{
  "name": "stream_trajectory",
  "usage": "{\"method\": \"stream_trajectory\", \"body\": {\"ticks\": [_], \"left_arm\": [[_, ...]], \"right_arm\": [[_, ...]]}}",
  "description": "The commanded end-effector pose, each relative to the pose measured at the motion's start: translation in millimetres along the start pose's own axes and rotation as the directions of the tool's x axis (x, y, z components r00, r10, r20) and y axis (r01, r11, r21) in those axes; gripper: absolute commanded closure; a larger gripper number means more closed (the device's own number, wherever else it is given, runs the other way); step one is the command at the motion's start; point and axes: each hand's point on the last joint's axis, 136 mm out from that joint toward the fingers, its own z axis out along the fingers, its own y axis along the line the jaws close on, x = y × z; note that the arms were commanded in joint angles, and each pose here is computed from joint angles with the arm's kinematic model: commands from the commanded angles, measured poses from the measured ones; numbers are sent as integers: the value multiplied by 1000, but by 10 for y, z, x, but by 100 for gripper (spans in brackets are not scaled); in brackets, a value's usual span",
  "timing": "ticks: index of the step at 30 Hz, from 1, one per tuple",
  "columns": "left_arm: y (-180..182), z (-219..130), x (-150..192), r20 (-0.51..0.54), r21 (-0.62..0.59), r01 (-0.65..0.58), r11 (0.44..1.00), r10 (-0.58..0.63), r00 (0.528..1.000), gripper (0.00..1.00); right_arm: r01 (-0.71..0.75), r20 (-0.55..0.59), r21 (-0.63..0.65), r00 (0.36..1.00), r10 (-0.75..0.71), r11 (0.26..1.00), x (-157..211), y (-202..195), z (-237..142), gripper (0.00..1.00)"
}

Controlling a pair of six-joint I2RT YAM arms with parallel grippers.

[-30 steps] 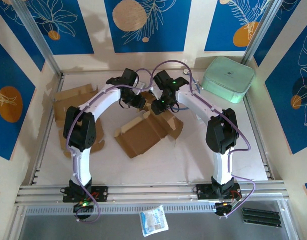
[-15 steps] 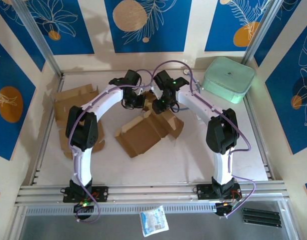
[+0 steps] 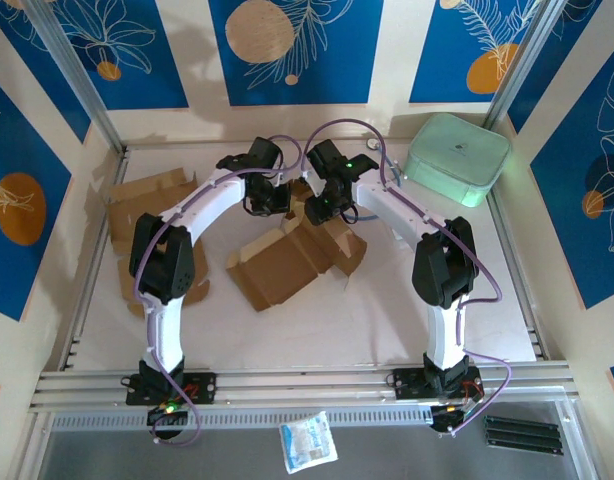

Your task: Fold the paper box

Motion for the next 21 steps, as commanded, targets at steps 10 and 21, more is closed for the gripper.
{"method": "stream_trajectory", "body": {"ticks": [10, 21], "left_arm": [[-474, -250, -124, 59, 191, 57, 980, -69, 996, 100], [-247, -90, 305, 33, 172, 141, 975, -148, 988, 100]], "right_arm": [[-16, -33, 1, 999, 16, 1000, 109, -1, 3, 56], [-35, -41, 29, 998, 36, 999, 131, -52, 76, 56]]}}
